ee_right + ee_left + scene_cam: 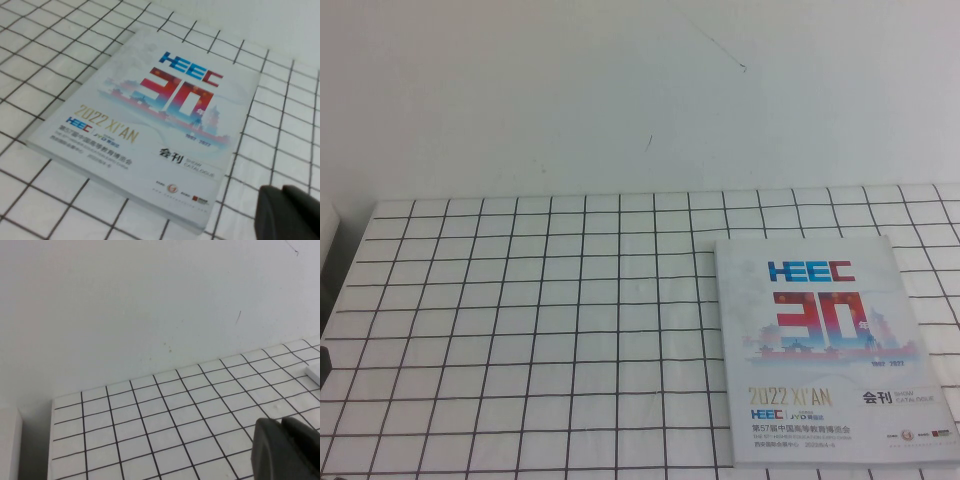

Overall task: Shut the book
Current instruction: 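Close the open booklet and leave it lying on the table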

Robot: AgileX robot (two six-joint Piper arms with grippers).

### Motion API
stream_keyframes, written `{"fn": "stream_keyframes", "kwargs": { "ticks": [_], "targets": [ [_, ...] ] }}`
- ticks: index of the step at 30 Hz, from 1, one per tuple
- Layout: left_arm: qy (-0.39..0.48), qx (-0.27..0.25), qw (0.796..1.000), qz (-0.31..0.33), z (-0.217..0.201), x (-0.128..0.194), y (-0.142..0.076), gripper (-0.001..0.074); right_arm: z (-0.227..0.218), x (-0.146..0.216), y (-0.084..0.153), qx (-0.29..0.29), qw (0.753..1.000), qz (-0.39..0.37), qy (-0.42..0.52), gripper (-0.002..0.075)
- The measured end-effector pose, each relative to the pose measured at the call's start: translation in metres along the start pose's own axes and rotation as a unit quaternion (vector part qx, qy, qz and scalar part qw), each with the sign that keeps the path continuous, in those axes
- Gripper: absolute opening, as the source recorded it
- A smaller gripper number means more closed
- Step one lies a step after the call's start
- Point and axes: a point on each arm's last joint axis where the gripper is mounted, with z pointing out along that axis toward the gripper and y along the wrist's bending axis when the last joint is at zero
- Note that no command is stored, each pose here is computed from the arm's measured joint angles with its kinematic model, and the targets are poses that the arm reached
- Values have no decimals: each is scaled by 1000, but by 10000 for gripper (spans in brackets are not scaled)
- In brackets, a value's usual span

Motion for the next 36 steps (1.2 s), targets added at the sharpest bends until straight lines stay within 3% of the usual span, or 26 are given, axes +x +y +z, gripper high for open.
{"fn": "stream_keyframes", "kwargs": {
  "ticks": [7,26,30,36],
  "targets": [
    [0,1,1000,-2,0,0,0,-3,0,5,7,-38,998,35,27,-3],
    [-2,0,1000,0,0,2,0,-3,0,5,7,-40,998,36,30,-3],
    [-3,-22,1000,-3,-6,20,3,-3,0,5,7,-40,998,36,30,-3],
    [22,-58,998,14,-12,75,6,-3,-1,5,7,-40,998,36,29,-3]
  ]
}}
